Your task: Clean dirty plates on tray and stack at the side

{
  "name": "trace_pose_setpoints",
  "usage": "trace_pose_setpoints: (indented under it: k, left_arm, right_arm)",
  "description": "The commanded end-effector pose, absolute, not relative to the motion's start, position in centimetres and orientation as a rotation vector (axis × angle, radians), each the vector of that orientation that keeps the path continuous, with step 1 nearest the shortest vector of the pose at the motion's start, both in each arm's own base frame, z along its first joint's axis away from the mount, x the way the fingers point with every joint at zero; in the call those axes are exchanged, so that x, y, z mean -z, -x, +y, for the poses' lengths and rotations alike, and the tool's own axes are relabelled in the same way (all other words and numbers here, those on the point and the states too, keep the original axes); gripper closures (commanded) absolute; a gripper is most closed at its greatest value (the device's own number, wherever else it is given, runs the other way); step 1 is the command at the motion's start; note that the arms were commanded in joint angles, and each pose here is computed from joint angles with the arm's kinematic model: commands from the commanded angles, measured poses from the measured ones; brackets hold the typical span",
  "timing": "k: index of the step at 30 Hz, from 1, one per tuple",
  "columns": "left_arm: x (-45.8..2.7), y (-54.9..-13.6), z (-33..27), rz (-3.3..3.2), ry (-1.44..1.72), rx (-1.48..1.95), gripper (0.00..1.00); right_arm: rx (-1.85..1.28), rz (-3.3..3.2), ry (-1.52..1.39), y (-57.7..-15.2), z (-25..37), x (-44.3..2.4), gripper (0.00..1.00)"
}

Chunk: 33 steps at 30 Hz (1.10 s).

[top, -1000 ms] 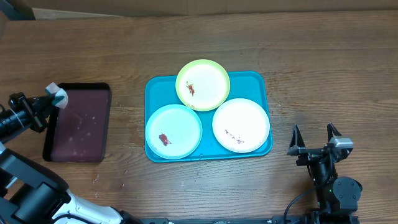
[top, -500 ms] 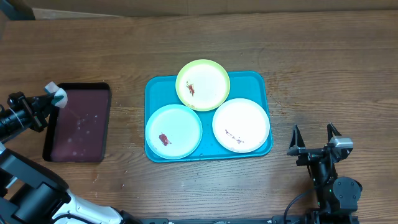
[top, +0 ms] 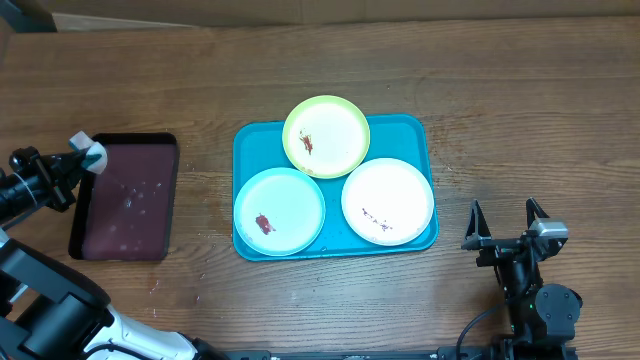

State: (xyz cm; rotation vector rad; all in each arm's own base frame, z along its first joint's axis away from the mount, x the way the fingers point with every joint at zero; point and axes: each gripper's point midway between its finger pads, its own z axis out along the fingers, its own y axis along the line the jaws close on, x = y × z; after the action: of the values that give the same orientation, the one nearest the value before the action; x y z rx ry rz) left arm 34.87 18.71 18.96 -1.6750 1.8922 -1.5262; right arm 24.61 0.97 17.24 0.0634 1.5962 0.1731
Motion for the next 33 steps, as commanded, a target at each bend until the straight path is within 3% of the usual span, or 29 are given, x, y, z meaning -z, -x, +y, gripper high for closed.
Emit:
trace_pose_setpoints:
  k: [1,33]
  left_arm:
    - [-20.23,-34.87,18.77,1.897,1.648,1.487,0.96]
    - [-19.8,-34.82,19.06,1.914,1.655,1.446,0.96]
  right_arm:
    - [-0.162,1.589,-0.072,-24.62,0.71,-17.13,0.0]
    - [-0.162,1.589,-0.072,-24.62,0.71,-17.13,0.0]
